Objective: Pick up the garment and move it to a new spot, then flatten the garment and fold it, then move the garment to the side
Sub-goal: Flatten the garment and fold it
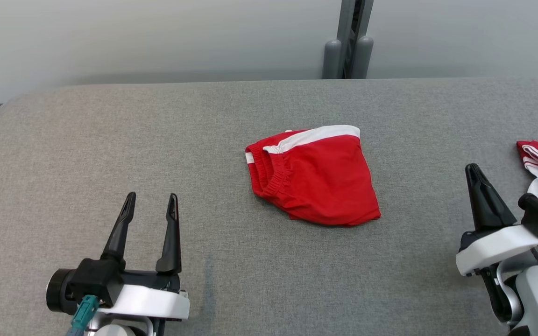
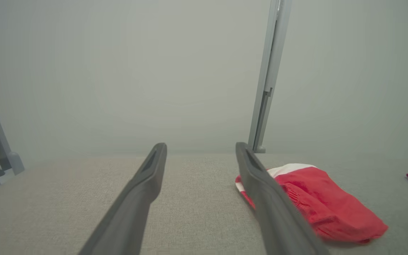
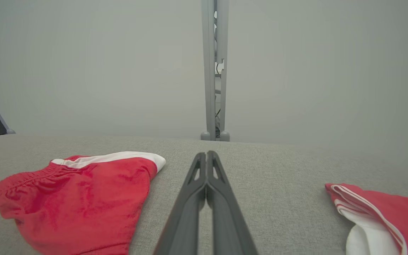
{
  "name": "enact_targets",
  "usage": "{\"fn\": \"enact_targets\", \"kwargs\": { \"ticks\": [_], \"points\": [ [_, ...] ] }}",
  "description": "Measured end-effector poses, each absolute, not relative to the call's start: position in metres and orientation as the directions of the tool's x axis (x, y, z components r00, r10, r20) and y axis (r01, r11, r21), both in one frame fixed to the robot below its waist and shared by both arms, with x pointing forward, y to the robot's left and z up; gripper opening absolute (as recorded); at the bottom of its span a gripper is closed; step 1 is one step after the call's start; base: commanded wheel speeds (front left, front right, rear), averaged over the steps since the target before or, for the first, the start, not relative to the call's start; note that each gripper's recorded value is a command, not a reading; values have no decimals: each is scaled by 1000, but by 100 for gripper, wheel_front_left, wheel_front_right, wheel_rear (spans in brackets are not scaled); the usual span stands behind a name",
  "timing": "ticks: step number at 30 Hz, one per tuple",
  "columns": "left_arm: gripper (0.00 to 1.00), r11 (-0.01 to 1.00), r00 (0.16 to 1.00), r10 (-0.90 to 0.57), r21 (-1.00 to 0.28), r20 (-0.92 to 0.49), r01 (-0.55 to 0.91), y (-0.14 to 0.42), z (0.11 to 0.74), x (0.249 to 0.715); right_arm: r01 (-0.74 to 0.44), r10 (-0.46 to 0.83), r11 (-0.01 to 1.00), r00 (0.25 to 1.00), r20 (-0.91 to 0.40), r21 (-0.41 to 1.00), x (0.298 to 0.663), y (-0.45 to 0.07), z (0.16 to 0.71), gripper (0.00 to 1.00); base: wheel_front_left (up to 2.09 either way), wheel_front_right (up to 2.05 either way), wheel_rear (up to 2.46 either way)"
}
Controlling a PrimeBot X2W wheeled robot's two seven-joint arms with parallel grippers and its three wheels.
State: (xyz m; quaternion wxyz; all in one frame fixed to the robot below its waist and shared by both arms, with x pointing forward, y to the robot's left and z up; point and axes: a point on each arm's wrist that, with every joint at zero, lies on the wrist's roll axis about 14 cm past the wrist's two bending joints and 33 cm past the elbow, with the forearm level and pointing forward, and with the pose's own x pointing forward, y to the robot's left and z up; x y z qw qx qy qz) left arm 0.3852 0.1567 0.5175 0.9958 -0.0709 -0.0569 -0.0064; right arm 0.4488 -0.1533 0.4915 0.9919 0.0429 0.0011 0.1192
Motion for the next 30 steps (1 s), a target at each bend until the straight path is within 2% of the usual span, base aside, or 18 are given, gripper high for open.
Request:
{"fn": "enact_targets", "kwargs": {
  "ticks": [4,5,6,17,30],
  "points": [
    [100,991,995,-17,-133,103,31,155,514,383,-204,206,974,979,-10,99,442,-160,483,0,0,0,0],
    [100,991,995,-17,-133,97,30,155,512,382,-191,193,976,981,-11,103,441,-162,482,33,0,0,0],
    [100,991,995,-24,-128,92,36,153,510,380,-180,182,978,983,-6,105,440,-164,483,100,0,0,0],
    [100,992,993,-58,-105,107,69,145,515,376,-163,167,980,985,-30,112,422,-154,471,100,0,0,0],
    [100,992,993,-61,-104,105,72,145,514,374,-170,175,977,984,-32,126,420,-149,471,100,0,0,0]
  ]
}}
